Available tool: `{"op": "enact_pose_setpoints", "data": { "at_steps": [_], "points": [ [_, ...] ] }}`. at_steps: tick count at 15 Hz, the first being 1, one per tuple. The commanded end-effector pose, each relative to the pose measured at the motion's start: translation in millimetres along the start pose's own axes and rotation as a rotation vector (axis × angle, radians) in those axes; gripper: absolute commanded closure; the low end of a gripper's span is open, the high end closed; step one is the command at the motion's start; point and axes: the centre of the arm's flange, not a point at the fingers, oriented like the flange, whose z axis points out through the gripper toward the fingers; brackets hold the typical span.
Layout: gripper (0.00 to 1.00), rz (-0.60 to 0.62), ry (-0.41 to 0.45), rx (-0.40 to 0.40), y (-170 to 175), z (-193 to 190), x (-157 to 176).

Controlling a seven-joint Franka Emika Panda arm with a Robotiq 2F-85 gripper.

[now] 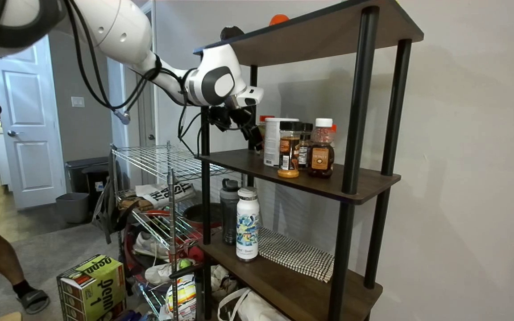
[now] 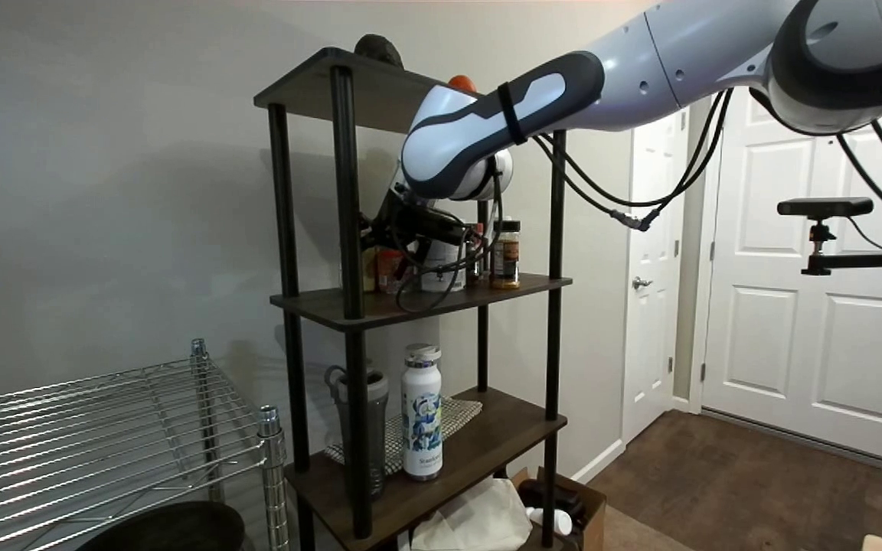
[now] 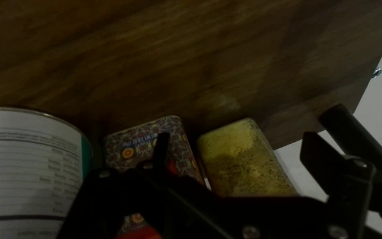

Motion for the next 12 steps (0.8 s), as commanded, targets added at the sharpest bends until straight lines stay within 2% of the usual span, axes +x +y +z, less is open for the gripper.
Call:
{"op": "enact_pose_setpoints", "data": {
  "at_steps": [1, 12],
  "points": [
    [0.00, 0.019, 0.008, 0.009, 9.7, -12.4, -6.2],
    [0.00, 0.025, 0.013, 0.023, 29.8, -23.5, -11.8]
  ]
}}
